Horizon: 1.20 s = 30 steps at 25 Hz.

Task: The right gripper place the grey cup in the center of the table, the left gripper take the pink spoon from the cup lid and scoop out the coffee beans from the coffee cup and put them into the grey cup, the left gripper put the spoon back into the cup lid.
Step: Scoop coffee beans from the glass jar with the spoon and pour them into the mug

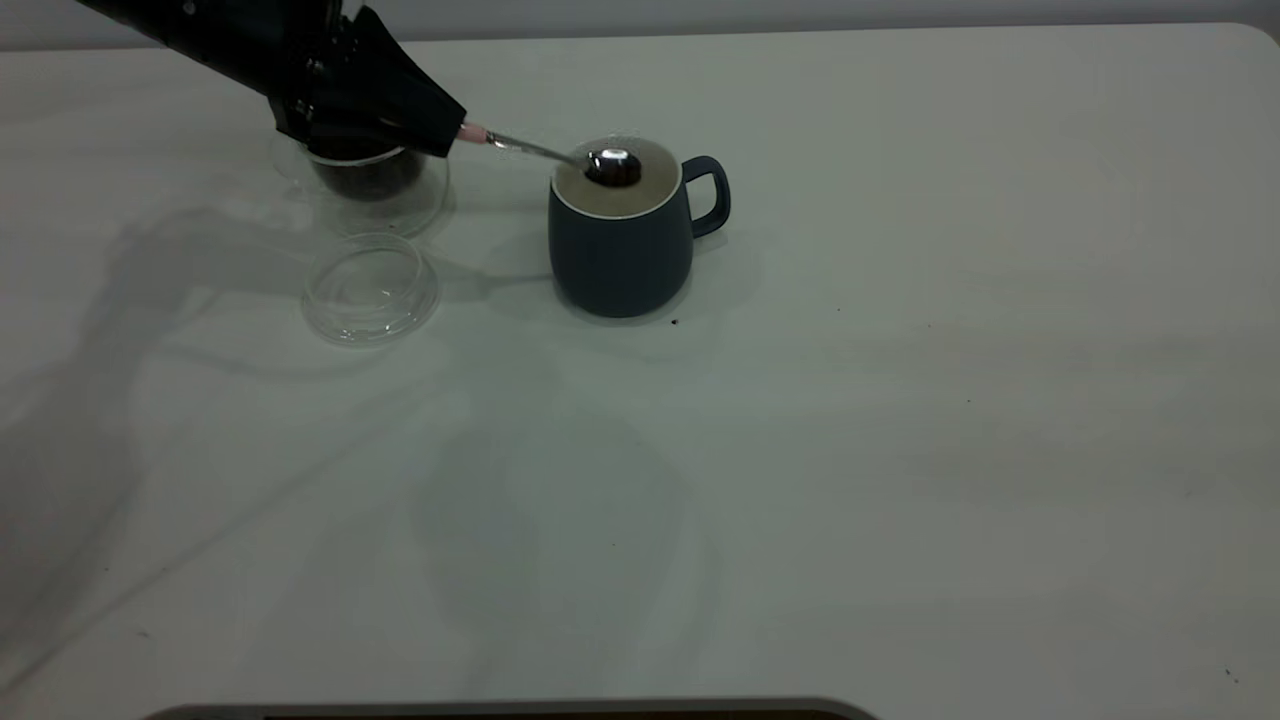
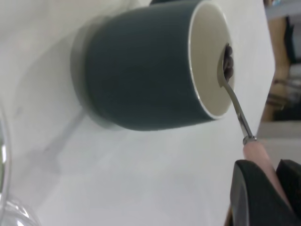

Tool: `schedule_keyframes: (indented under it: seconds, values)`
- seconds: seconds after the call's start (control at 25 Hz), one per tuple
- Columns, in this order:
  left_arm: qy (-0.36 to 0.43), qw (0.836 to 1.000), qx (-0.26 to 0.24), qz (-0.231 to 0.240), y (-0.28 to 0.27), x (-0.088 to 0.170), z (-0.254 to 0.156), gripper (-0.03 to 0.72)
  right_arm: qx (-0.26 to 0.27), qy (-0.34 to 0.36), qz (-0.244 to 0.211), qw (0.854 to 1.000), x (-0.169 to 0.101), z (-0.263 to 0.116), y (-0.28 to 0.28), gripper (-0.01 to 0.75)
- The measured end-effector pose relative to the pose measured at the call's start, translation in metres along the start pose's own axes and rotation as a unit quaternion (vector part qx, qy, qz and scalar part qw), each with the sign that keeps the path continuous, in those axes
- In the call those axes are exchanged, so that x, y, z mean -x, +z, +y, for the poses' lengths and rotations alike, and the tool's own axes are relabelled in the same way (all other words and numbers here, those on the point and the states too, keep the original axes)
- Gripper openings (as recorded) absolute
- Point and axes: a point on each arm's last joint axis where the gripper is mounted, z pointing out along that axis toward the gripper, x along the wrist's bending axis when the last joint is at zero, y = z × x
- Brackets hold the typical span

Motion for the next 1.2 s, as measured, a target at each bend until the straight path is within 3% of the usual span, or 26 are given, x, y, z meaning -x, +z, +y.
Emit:
schedule_keyframes:
  seconds: [0.4, 0.72, 1.0, 1.2]
  values:
    - [0.138, 0.990, -0.001, 0.030, 0.016, 0.003, 0.006, 0.126, 0.000, 0.000, 0.000, 1.000, 0.000, 0.000, 0.000, 0.372]
    - [0.185, 0.980, 0.012, 0.068, 0.015, -0.003, 0.010, 0.126, 0.000, 0.000, 0.000, 1.000, 0.000, 0.000, 0.000, 0.372]
    - [0.211, 0.976, 0.007, 0.053, 0.015, 0.000, 0.009, 0.126, 0.000, 0.000, 0.000, 1.000, 0.000, 0.000, 0.000, 0.372]
    - [0.206, 0.978, 0.013, 0.039, -0.004, 0.022, 0.017, 0.126, 0.000, 0.000, 0.000, 1.000, 0.000, 0.000, 0.000, 0.372]
